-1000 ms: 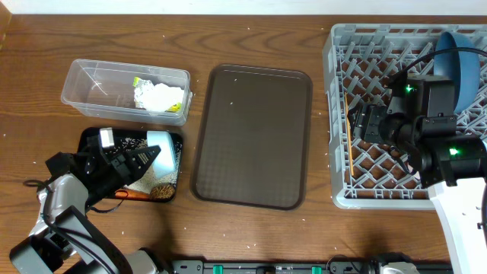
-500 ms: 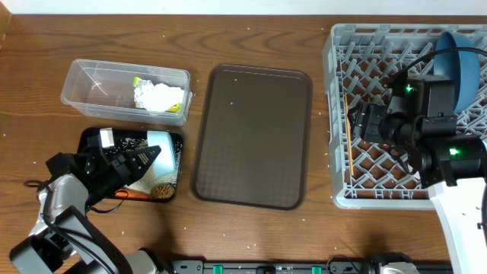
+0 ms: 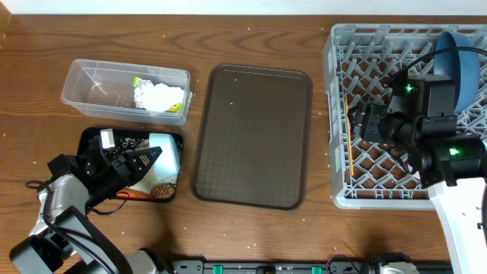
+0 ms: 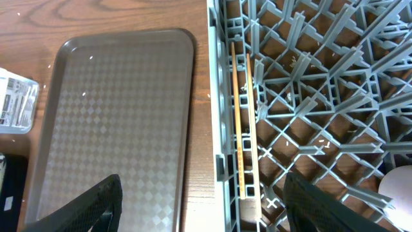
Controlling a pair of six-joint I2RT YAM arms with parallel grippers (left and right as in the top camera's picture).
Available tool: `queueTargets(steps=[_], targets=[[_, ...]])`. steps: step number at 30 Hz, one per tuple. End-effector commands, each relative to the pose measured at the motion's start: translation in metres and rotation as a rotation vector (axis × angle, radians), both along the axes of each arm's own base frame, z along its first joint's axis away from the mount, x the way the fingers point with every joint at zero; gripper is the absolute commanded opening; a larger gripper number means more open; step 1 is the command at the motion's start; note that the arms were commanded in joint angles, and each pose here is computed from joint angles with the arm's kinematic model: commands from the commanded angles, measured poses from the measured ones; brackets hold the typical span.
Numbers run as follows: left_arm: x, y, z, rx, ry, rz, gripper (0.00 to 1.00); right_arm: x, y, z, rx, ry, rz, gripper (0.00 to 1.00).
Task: Sort waste into correct bins and load items into the dishwasher rack
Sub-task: 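Hold the bowl inverted over the black tray to empty it, then lift the bowl and carry it right toward the dish rack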
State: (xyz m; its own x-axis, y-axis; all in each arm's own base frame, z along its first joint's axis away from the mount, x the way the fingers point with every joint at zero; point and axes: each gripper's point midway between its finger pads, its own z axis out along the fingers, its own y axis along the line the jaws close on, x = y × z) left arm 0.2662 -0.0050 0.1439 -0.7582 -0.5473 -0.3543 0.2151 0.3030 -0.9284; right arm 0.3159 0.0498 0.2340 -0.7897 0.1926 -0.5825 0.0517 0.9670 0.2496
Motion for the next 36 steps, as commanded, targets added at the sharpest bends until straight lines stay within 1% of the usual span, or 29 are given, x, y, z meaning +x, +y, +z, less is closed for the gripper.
queueTargets(steps=[1, 2, 8, 10, 12, 13, 15, 17, 19, 21, 23, 25, 28, 31, 33, 36], targets=[[0.001, 0.000, 0.008, -0.058, -0.023, 0.005, 0.06, 0.001, -0.002, 0.006, 0.013, -0.016, -0.012, 0.74], [0.002, 0.000, 0.009, -0.077, 0.001, 0.007, 0.07, 0.001, -0.002, 0.006, 0.013, -0.017, -0.012, 0.74], [0.002, -0.008, 0.010, -0.102, 0.037, -0.019, 0.06, 0.001, -0.002, 0.007, 0.013, -0.022, -0.012, 0.73], [0.005, -0.015, 0.013, -0.087, 0.020, -0.054, 0.06, 0.001, -0.003, 0.009, 0.013, -0.029, -0.015, 0.73], [0.013, -0.020, 0.016, -0.017, -0.060, -0.101, 0.06, 0.002, -0.005, 0.011, 0.015, -0.039, -0.020, 0.73], [0.019, -0.020, 0.013, 0.020, -0.062, -0.111, 0.06, 0.002, -0.006, 0.012, 0.015, -0.042, -0.025, 0.74], [0.028, -0.021, 0.016, 0.029, -0.065, -0.123, 0.06, 0.000, -0.008, 0.014, 0.015, -0.046, -0.032, 0.74], [0.038, -0.024, 0.029, 0.009, -0.124, -0.156, 0.06, -0.002, -0.011, 0.015, 0.013, -0.045, -0.039, 0.73], [0.051, -0.035, 0.039, 0.006, -0.131, -0.204, 0.07, -0.003, -0.013, 0.016, 0.012, -0.049, -0.046, 0.74], [0.068, -0.051, 0.047, 0.042, -0.129, -0.232, 0.06, -0.003, -0.013, 0.017, 0.012, -0.053, -0.046, 0.74], [0.084, -0.069, 0.060, 0.085, -0.179, -0.242, 0.06, -0.003, -0.013, 0.017, 0.013, -0.055, -0.046, 0.73], [0.101, -0.086, 0.079, 0.105, -0.235, -0.217, 0.06, -0.003, -0.013, 0.018, 0.013, -0.056, -0.046, 0.74], [0.121, -0.115, 0.107, 0.077, -0.279, -0.132, 0.06, -0.003, -0.013, 0.018, 0.013, -0.055, -0.046, 0.74], [0.133, -0.148, 0.116, 0.014, -0.226, -0.044, 0.06, -0.003, -0.013, 0.018, 0.013, -0.056, -0.048, 0.73], [0.136, -0.171, 0.114, -0.023, -0.175, -0.007, 0.06, -0.003, -0.017, 0.017, 0.014, -0.050, -0.087, 0.73], [0.134, -0.212, 0.116, -0.071, -0.165, -0.011, 0.06, -0.004, -0.028, 0.014, 0.014, -0.033, -0.186, 0.73]])
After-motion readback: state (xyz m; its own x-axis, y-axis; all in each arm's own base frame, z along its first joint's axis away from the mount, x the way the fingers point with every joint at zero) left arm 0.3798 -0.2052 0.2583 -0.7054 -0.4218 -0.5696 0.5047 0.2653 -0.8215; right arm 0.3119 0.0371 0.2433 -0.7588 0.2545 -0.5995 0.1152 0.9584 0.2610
